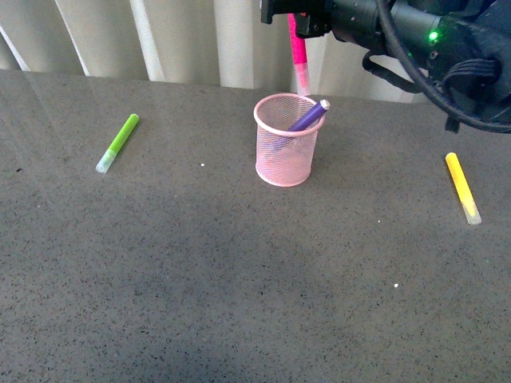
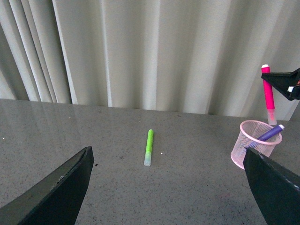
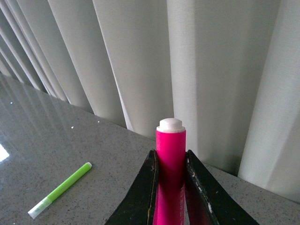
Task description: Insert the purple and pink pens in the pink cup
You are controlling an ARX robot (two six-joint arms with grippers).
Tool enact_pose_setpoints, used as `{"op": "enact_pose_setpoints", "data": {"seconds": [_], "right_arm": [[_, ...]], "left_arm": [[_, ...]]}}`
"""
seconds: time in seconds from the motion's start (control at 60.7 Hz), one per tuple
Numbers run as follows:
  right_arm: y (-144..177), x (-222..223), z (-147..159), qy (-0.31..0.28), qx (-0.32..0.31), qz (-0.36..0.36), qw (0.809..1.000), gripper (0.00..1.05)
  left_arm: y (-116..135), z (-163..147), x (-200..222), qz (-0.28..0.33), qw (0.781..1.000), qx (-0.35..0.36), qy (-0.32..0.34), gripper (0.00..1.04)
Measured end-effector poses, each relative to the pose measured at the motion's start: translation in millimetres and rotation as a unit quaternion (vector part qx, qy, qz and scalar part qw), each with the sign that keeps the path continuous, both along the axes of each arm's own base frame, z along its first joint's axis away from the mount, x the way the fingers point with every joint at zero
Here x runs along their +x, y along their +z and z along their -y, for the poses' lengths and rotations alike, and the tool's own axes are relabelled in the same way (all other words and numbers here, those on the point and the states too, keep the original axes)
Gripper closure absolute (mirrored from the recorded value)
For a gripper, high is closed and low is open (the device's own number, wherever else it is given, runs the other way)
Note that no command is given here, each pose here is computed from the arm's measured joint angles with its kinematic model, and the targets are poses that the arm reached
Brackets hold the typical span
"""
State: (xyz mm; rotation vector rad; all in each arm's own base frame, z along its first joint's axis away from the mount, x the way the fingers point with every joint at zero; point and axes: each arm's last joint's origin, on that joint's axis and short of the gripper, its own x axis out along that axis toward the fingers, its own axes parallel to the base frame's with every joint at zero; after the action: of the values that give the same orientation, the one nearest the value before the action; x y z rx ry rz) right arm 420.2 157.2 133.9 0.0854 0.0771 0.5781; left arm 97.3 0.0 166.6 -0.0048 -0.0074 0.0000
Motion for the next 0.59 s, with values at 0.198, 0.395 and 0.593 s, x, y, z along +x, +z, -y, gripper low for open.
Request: {"op": "enact_pose_setpoints", "data": {"seconds": [0.198,0.395,0.593], "right_arm": [[-6.6,7.2,-5.8,0.002,0.000,0.000,1.000,0.94],[-8.5,6.6,-7.3,0.007,-0.005,0.002,1.000,0.90],[-9.9,6.8,-4.8,0.005,-0.006,0.001,1.000,0.50]], "left_arm": [[0.0,0.0,0.0,0.000,1.000,0.000,0.000,0.07],[0.0,0.0,0.0,0.000,1.000,0.000,0.000,0.07],[0.0,0.0,0.0,0.000,1.000,0.000,0.000,0.07]]}}
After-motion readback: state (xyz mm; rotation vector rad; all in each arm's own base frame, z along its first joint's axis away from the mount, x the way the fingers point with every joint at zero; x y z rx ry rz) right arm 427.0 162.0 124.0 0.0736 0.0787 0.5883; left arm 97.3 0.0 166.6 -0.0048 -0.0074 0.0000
